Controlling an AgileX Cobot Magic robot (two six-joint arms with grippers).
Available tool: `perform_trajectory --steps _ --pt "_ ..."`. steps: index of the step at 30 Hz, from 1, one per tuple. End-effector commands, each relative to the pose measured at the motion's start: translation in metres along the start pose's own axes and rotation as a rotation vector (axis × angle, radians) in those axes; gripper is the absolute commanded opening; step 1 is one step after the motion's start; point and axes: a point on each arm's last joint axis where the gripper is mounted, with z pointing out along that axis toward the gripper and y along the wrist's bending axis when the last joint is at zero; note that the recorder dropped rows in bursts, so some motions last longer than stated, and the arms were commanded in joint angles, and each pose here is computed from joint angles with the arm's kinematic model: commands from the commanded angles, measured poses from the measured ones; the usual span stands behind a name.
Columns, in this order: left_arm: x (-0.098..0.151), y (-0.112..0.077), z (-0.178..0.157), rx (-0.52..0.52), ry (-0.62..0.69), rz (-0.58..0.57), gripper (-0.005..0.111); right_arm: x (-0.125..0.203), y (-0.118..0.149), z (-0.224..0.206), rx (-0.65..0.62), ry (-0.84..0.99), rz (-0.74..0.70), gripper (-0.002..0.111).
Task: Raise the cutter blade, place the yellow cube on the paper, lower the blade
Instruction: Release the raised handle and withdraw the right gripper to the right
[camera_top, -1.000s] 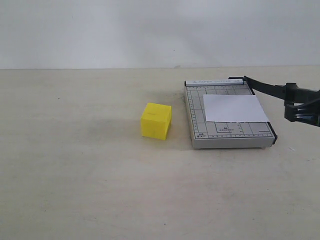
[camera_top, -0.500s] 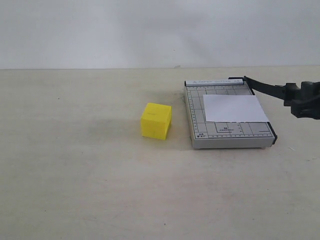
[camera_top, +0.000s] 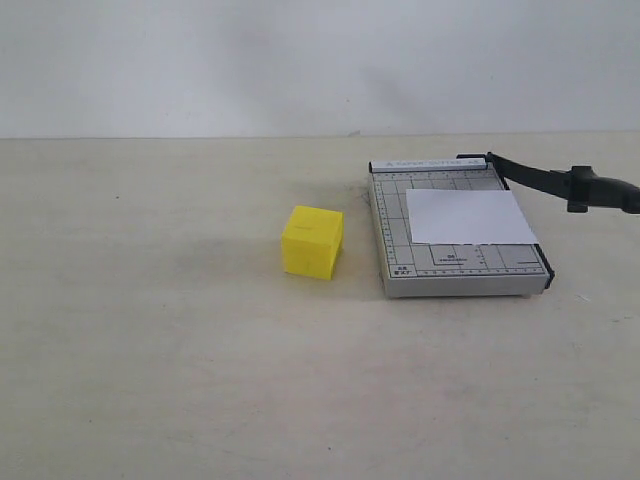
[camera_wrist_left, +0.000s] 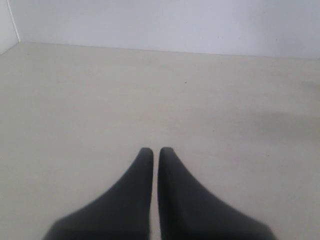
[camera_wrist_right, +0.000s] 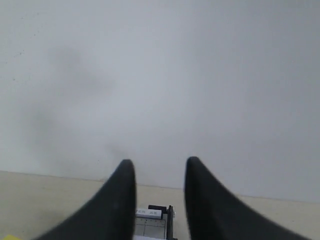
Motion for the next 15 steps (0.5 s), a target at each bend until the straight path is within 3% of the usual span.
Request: perform_trajectory --steps 1,5,9,15 --pt "-0.002 0.005 0.000 -0.051 -0.015 0.254 0.004 0.001 0.002 -0.004 -0.021 0.010 -0.019 0.001" --pt "-0.012 0.003 -0.001 -0.054 -0.133 0.339 0.004 0.000 0.000 -0.004 -0.002 -0.008 -0.039 0.000" --pt "-0.033 -0.006 -0.007 0.043 -0.379 0.150 0.004 -0.001 -0.001 -0.004 0.004 -0.014 -0.154 0.000" --pt "-0.049 -0.011 -0.016 0.094 -0.582 0.135 0.004 -0.003 -0.003 -0.004 0.031 -0.035 -0.262 0.000"
